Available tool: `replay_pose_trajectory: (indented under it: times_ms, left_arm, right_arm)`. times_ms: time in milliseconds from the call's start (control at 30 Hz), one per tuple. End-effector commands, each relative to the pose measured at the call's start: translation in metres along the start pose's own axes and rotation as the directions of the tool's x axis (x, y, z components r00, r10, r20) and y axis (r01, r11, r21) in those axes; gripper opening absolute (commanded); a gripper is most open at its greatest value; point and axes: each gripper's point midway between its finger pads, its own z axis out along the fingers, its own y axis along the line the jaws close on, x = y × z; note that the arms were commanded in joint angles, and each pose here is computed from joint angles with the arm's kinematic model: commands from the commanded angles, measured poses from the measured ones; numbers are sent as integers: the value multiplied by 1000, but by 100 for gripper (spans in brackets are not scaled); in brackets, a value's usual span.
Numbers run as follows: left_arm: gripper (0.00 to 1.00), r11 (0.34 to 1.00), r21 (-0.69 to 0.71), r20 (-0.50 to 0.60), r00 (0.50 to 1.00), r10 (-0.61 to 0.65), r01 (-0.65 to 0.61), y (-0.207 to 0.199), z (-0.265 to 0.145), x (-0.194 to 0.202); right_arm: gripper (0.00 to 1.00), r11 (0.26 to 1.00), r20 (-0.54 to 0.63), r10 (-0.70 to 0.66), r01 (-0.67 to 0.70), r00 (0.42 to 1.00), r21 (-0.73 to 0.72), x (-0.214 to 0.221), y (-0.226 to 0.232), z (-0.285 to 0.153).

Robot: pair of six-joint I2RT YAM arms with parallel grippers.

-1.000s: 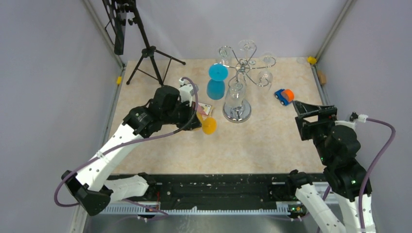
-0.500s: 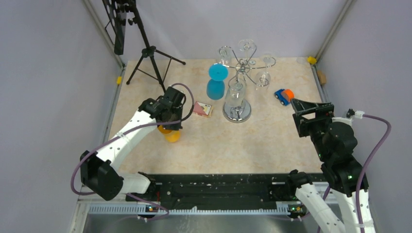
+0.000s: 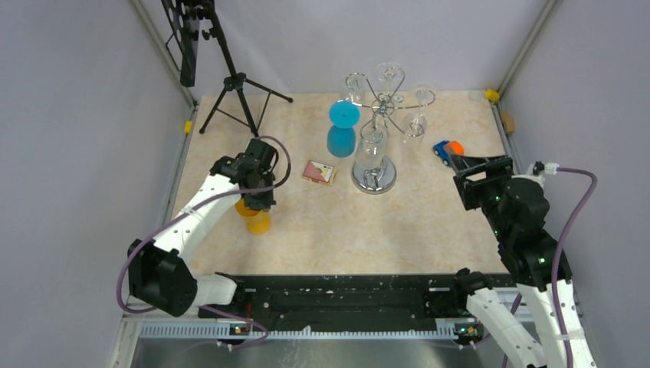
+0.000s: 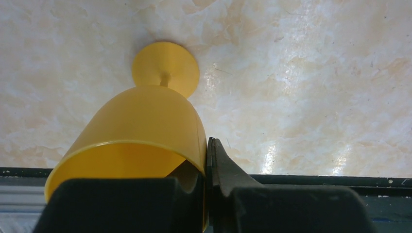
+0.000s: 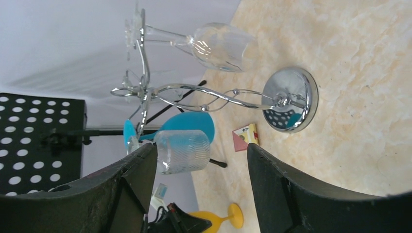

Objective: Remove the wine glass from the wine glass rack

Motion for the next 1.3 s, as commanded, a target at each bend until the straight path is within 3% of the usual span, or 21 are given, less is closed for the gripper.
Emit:
replay_pose_trajectory:
  times_ms: [0, 267, 433, 567, 667, 833, 967, 1167, 1267]
  left_arm:
    - [5, 999, -9, 31, 999, -35, 36, 5, -6, -3]
    - [35, 999, -26, 77, 996, -40, 42, 12, -19, -9]
    - [45, 999, -23, 142, 989, -42, 46, 15, -41, -22]
    - [51, 999, 44, 217, 975, -37, 28, 7, -68, -36]
    - [61, 990, 137, 295, 955, -12, -30, -6, -93, -48]
    - [69, 946, 301, 515, 855, -57, -118, -29, -130, -71]
    - [74, 860, 457, 637, 758, -141, -225, -54, -164, -78]
    - [74, 790, 555, 720, 627, -298, -261, -62, -209, -93]
    - [74, 770, 574, 738, 583, -341, -277, -63, -226, -98]
  right_arm:
    - [68, 999, -30, -25, 24, 999, -26, 3, 14, 4]
    - [61, 999, -83, -35, 32, 996, -42, 14, 18, 10]
    - [61, 998, -92, -47, 43, 995, -47, 15, 21, 11]
    - [63, 996, -108, -61, 53, 992, -73, 18, 27, 13]
    - [67, 981, -125, -102, 79, 987, -178, 23, 44, 13]
    - [72, 947, -178, -122, 61, 976, -315, 36, 69, 13]
    - [72, 933, -264, -141, 39, 954, -358, 52, 80, 17]
    - [62, 933, -420, -139, -23, 897, -359, 78, 93, 30]
    - [61, 936, -435, -141, -24, 890, -352, 86, 96, 34]
